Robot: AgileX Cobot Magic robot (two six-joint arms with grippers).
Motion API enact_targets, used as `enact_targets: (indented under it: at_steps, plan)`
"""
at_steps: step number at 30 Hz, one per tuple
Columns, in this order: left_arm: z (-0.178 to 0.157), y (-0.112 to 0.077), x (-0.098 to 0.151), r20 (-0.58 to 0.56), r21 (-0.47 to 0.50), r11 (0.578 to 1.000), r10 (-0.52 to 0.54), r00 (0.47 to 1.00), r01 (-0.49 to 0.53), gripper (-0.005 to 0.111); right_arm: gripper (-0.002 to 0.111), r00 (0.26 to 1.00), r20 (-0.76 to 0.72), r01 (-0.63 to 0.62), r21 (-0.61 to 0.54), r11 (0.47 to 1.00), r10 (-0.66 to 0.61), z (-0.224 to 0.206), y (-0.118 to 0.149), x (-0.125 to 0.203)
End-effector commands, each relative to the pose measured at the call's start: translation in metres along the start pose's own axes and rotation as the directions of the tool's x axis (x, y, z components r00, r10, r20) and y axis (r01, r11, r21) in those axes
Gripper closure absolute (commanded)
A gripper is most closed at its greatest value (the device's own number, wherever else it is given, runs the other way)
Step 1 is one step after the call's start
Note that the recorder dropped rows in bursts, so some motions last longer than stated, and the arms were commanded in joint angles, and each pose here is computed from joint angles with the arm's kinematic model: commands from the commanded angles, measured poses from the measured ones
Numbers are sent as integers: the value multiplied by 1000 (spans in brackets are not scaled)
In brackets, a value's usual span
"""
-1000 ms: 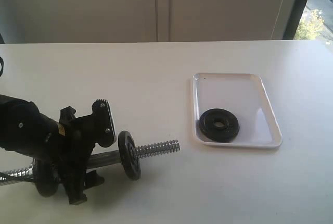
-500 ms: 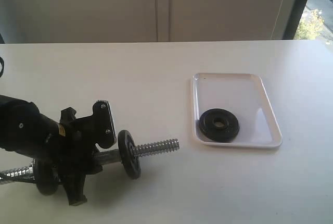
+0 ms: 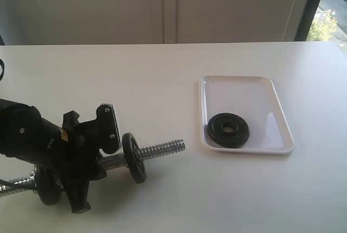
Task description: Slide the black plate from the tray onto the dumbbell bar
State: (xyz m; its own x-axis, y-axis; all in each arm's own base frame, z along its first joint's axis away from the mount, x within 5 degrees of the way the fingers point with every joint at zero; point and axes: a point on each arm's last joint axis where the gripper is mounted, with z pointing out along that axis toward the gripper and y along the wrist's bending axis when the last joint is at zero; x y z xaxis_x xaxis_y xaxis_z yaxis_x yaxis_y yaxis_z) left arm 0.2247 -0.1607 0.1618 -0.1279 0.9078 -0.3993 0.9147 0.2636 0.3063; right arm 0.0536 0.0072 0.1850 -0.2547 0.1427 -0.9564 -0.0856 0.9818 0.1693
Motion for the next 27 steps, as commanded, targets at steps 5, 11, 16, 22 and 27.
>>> enact_targets:
  at_steps: [5,11,16,22,27]
  plan:
    - [-26,1,-5,62,-41,998,-38,997,40,107,108,1000,14,-8,-3,1000,8,0,0,0]
    - [-39,3,-8,99,-72,997,-34,995,41,107,108,1000,14,-8,-3,1000,8,0,0,0]
    - [-43,4,-9,111,-82,996,-32,993,42,107,108,1000,14,-8,-3,1000,8,0,0,0]
    - [-50,4,-10,130,-97,994,-29,991,42,107,108,1000,14,-8,-3,1000,8,0,0,0]
    - [-50,4,-10,128,-94,995,-29,991,41,107,108,1000,14,-8,-3,1000,8,0,0,0]
